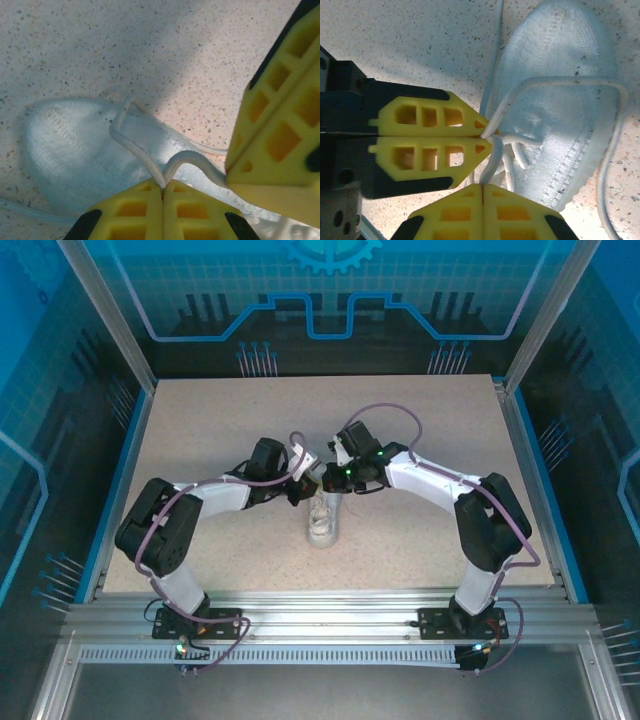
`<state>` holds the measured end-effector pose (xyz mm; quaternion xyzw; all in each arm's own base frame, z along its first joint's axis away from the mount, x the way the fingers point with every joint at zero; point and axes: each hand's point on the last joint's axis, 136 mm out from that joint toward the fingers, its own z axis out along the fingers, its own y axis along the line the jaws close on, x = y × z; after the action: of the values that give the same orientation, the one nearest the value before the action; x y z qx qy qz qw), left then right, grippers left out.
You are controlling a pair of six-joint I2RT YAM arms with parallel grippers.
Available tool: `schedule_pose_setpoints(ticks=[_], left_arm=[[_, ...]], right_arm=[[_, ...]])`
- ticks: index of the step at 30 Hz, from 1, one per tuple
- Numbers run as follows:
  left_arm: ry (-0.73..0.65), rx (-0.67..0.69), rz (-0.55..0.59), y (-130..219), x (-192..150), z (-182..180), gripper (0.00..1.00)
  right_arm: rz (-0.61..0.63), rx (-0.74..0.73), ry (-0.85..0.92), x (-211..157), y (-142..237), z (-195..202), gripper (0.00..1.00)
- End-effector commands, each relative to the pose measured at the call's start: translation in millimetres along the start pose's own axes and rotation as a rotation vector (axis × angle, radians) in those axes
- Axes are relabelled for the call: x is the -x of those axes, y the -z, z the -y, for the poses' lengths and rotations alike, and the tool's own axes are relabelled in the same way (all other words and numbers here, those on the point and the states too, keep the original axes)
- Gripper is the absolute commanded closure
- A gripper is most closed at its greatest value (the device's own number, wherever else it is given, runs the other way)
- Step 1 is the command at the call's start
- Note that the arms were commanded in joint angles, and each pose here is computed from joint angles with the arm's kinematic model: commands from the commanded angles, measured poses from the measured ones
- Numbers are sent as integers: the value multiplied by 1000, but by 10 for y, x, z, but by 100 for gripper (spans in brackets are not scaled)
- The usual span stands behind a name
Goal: Tie the shoes
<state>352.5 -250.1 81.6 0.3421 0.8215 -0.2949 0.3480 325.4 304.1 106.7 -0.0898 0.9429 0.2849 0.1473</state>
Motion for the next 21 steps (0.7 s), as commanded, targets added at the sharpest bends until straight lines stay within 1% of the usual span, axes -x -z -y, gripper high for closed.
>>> schedule_pose_setpoints(ticks=[1,7,13,21], left_arm=[[-15,-44,2,98,35,157,100],[21,-86,-27,149,26,252,100],[88,-132,-86,199,30,341,100],[176,-255,-236,289,-18,519,100]], right_arm=[[26,18,32,48,121,8,100],[42,-2,53,63,177,64,100],[55,-12,96,92,207,75,100],[126,-19,233,211,209,76,100]])
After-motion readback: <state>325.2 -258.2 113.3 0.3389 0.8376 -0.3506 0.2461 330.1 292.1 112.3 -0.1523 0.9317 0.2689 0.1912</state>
